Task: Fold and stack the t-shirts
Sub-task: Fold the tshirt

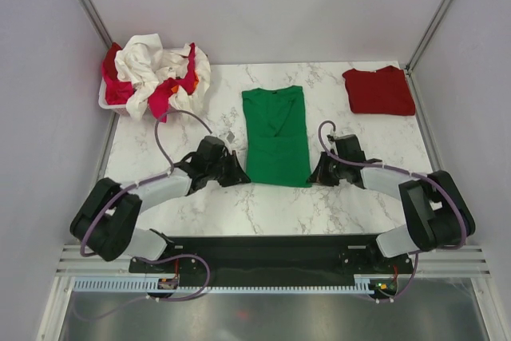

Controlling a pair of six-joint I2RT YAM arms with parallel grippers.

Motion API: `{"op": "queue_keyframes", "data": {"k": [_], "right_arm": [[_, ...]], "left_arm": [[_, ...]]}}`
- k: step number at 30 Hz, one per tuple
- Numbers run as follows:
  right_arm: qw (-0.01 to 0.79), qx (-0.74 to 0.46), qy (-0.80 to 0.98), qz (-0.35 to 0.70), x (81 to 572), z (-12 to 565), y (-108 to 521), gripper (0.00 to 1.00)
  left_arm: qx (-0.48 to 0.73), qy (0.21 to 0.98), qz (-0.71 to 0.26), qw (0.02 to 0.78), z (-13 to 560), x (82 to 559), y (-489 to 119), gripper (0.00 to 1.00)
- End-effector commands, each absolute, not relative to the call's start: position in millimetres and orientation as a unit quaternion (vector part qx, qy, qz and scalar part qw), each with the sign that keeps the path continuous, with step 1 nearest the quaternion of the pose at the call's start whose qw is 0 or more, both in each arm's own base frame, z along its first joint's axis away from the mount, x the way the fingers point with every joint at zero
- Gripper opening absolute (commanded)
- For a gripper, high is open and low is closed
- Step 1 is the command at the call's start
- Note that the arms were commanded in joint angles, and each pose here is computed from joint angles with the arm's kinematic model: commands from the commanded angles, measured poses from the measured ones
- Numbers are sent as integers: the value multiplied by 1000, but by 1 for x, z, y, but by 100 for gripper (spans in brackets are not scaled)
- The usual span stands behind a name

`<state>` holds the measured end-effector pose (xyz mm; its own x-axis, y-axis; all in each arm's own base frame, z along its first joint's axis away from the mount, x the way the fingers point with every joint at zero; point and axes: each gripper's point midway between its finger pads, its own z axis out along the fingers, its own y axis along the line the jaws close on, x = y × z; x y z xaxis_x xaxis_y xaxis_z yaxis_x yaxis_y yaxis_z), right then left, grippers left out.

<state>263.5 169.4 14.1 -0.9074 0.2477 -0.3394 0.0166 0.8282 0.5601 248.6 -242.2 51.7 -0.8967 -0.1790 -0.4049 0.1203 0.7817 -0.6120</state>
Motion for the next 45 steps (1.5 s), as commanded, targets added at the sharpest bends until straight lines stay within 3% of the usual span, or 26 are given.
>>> {"op": "queue_keyframes", "data": {"k": [1,6,10,16,23,37,41,42,43,44,45], "right_arm": [[171,70,949,254,225,7,153,0],[185,78,944,262,205,37,149,0],[253,78,927,266,225,95,147,0],[305,64,923,224,263,148,140,0],[328,54,921,201,318,175,147,0],[315,69,931,168,428,156,156,0],[299,79,934,178,472,138,163,2],[296,81,934,181,495,129,165,9],[283,85,938,178,501,121,166,22],[279,89,939,181,511,116,165,57],[281,91,937,186,531,110,166,72]], "left_arm": [[-24,911,-340,231,66,226,-240,2],[-32,902,-362,234,87,201,-238,2],[-14,870,-404,281,139,212,-253,2],[-2,889,-351,293,175,224,-244,2],[20,883,-321,342,210,279,-245,2],[5,894,-294,337,202,397,-243,2],[-10,910,-277,310,168,437,-238,2],[-17,912,-274,306,163,445,-234,2],[-18,909,-277,309,165,458,-235,10],[-18,912,-277,301,159,465,-235,16],[-31,923,-265,277,132,475,-229,22]]}}
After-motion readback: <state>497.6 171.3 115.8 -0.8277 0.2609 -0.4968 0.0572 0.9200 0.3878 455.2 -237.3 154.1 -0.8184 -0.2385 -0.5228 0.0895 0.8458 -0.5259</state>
